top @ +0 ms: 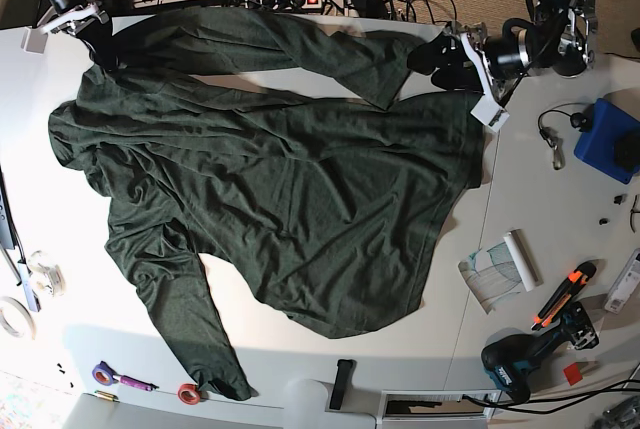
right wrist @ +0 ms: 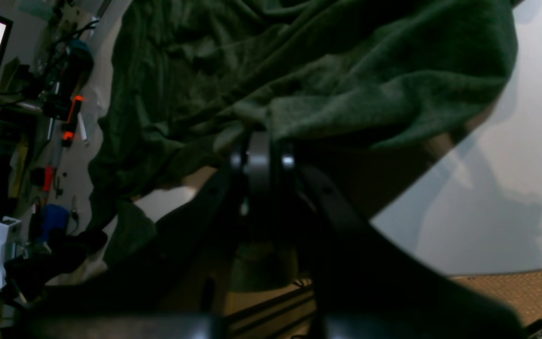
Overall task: Layout the t-shirt on the table in an organized manner, then fold the t-shirt properly
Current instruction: 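Grasp the sleeve cuff with the left gripper, then pull the sleeve straight with the left gripper away from the right gripper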
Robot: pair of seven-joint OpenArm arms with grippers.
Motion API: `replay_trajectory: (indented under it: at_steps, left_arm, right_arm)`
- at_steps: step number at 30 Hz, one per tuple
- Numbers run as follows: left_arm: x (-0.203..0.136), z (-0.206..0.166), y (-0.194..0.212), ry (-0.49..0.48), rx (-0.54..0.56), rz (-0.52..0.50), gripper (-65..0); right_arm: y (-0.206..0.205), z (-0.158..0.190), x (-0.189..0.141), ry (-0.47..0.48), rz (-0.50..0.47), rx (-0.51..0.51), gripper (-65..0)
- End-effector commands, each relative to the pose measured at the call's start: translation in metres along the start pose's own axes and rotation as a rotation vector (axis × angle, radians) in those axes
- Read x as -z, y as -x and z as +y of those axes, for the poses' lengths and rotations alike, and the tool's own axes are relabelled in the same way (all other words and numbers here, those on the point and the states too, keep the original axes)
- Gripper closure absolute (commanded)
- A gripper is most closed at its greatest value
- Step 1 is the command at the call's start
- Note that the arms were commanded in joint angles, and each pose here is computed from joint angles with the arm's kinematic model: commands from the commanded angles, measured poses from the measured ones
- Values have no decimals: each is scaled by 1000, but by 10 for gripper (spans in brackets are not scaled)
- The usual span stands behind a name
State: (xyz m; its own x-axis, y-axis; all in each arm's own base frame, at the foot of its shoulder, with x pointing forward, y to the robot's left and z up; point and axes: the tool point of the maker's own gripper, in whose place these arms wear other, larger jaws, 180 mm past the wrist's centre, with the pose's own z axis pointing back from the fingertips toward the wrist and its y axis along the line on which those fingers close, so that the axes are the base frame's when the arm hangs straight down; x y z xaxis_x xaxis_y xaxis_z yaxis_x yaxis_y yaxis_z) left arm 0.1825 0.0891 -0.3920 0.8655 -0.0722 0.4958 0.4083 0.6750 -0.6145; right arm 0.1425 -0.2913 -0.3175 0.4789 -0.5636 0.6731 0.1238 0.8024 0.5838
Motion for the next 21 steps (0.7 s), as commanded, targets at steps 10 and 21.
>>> replay_trajectory:
  at_steps: [10, 21]
  left_arm:
    - [8, -8, 19, 19, -9, 89, -347]
    - [32, -26, 34, 43, 76, 179, -300]
  right_arm:
    - [-12, 5, -3, -16, -38, -24, -13]
    - [-12, 5, -3, -16, -38, -24, -13]
